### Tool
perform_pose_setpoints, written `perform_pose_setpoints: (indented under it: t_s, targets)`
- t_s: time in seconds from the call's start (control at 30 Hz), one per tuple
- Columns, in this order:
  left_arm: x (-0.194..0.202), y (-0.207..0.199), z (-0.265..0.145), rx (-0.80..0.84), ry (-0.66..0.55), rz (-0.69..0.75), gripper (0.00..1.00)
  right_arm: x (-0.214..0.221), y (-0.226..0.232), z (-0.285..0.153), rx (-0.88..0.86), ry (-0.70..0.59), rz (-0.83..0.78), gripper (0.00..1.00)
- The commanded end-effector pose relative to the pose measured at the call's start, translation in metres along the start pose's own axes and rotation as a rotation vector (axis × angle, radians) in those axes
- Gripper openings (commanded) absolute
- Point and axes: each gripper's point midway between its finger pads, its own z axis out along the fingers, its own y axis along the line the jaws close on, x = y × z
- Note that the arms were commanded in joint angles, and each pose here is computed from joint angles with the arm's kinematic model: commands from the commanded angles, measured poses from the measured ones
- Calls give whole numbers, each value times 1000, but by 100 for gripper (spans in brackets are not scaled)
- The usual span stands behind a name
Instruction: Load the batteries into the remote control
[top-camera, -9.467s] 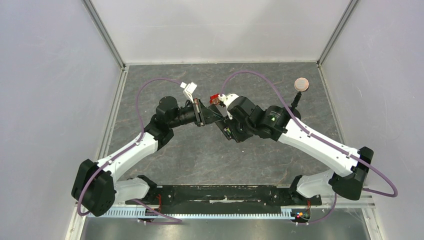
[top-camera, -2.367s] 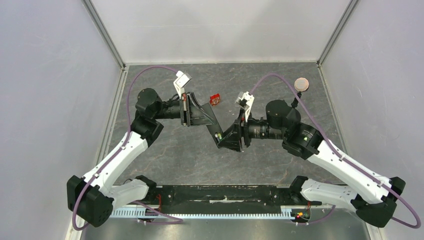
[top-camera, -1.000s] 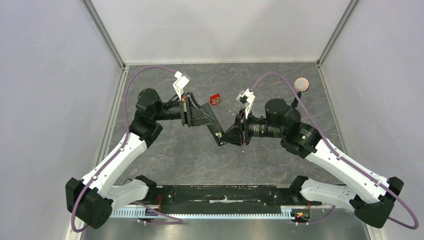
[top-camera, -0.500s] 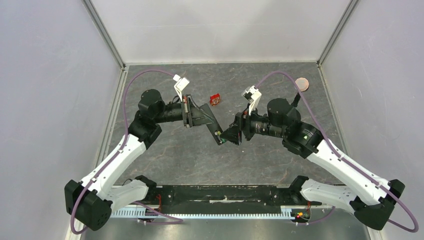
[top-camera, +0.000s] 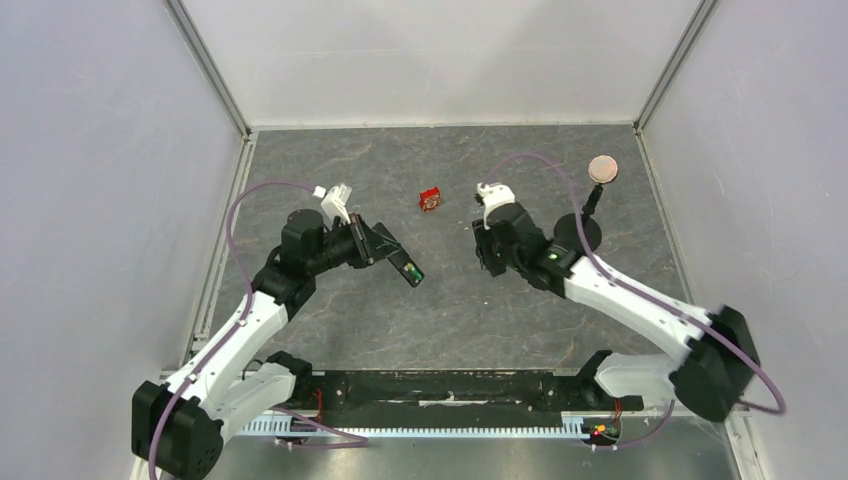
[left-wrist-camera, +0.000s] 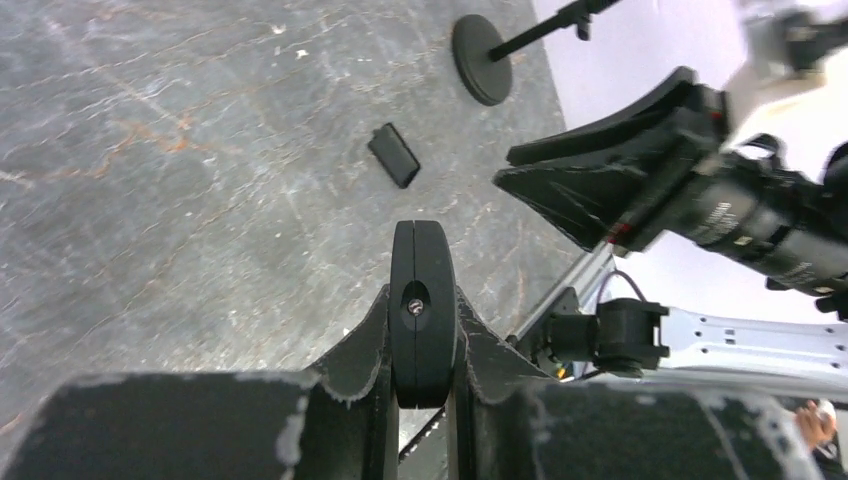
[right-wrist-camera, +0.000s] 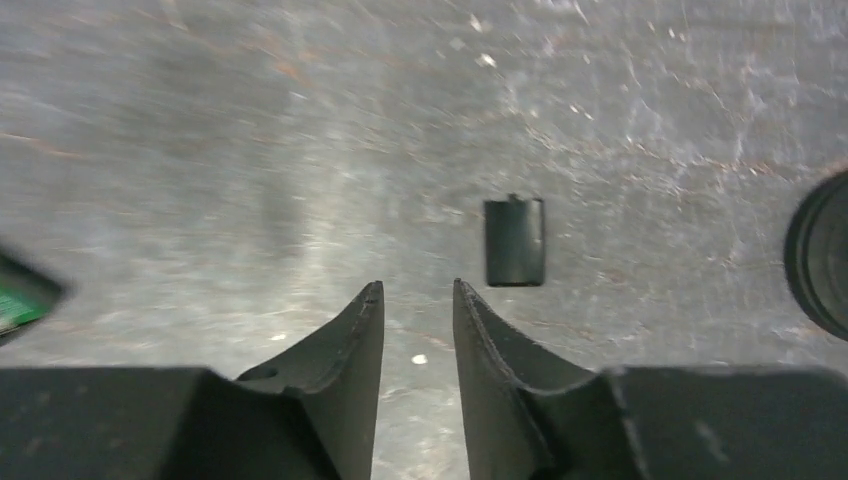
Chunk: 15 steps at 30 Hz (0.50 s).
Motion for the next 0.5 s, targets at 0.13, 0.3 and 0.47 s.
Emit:
perform_pose_setpoints:
  t_s: [0.13, 0.3, 0.47]
  targets:
    - [-10, 29, -9, -122, -163, -74, 2, 51, -55, 57, 288, 272, -299, 35]
    - [-8, 33, -13, -132, -185, -91, 2, 61, -76, 61, 369, 395, -462, 43]
    - [-8, 37, -12, -140, -182, -91, 2, 72, -81, 64, 294, 437, -628, 38]
